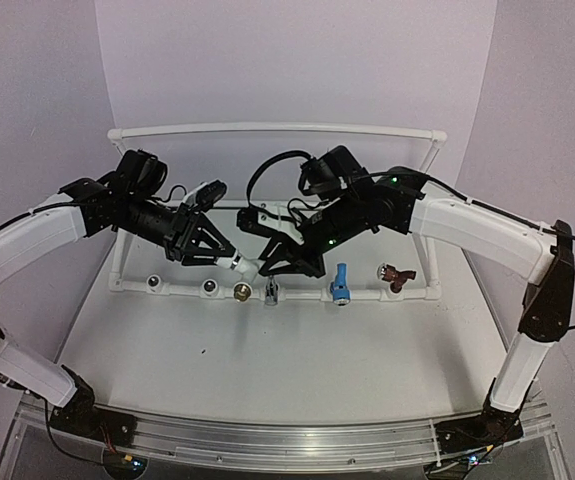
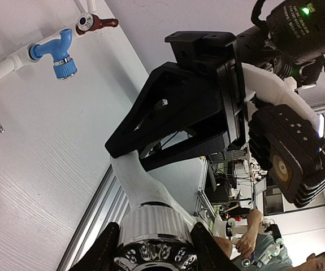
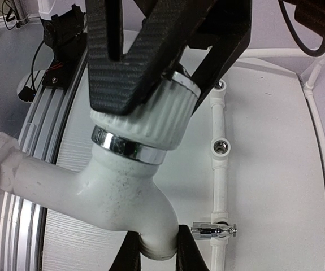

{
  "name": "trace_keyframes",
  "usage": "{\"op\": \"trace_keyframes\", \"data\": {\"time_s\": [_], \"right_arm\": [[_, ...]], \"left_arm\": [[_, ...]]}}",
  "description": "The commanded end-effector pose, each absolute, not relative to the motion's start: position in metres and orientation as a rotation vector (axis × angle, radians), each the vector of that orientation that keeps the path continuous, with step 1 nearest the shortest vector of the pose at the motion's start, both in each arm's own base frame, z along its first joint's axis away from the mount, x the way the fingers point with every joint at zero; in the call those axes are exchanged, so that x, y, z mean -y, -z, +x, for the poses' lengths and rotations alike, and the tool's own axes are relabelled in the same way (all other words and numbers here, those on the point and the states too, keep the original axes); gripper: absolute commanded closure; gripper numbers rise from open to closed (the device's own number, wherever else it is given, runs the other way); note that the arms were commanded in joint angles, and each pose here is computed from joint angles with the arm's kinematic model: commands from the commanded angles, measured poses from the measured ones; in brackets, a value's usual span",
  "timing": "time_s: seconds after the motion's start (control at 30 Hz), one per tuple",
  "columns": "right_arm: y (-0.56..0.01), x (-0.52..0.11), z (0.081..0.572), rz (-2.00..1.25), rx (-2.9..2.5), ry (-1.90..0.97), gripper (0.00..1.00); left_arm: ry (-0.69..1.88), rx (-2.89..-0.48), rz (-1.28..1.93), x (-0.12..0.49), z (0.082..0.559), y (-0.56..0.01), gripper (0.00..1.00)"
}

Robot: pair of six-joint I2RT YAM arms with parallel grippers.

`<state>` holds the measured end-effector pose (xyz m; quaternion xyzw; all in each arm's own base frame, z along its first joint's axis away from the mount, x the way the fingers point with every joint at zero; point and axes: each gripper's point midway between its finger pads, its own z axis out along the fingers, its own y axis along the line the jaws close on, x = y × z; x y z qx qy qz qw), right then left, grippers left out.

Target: Install the water faucets

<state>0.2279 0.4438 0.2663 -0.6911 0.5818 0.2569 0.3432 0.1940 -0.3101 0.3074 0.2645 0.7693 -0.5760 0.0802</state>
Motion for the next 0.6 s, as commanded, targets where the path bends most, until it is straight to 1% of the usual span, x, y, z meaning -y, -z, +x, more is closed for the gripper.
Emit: {"op": "trace_keyframes", "data": {"time_s": [0.0,0.1,0.13,0.17,0.2,0.23,0.27,0.3,0.33,0.37,0.4,0.5,0.57], "right_arm": [[-0.281,-0.449,0.231,-1.773,-1.478,-0.654,0.94],[-0.280,-0.449,0.234,-1.764,-1.489,-0.639,0.94],[-0.280,-0.448,0.236,-1.754,-1.499,-0.629,0.90],[-0.281,-0.448,0.238,-1.741,-1.514,-0.624,0.83],[-0.282,-0.448,0.240,-1.729,-1.526,-0.622,0.73],[-0.285,-0.448,0.241,-1.714,-1.534,-0.617,0.43],[-0.288,-0.446,0.243,-1.699,-1.542,-0.602,0.24],[-0.291,-0.443,0.246,-1.682,-1.546,-0.577,0.10],[-0.296,-0.440,0.251,-1.660,-1.550,-0.540,0.03],[-0.301,-0.436,0.256,-1.634,-1.556,-0.499,0.02],[-0.307,-0.431,0.261,-1.606,-1.563,-0.461,0.02],[-0.317,-0.415,0.271,-1.547,-1.581,-0.367,0.02],[-0.318,-0.404,0.275,-1.521,-1.602,-0.308,0.02]], "left_arm": [[1.726,-2.268,0.828,0.315,0.195,-0.310,0.63],[1.729,-2.263,0.833,0.316,0.195,-0.310,0.69],[1.729,-2.259,0.832,0.316,0.195,-0.311,0.72],[1.733,-2.254,0.831,0.316,0.195,-0.312,0.76],[1.737,-2.247,0.831,0.317,0.196,-0.314,0.79],[1.738,-2.240,0.828,0.317,0.196,-0.316,0.83],[1.730,-2.237,0.818,0.317,0.198,-0.317,0.86],[1.711,-2.235,0.803,0.317,0.201,-0.318,0.89],[1.679,-2.238,0.776,0.316,0.205,-0.318,0.93],[1.640,-2.243,0.742,0.315,0.210,-0.319,0.97],[1.610,-2.246,0.710,0.314,0.215,-0.319,0.99],[1.533,-2.244,0.577,0.311,0.232,-0.328,1.00],[1.430,-2.252,0.418,0.304,0.252,-0.334,0.99]]}}
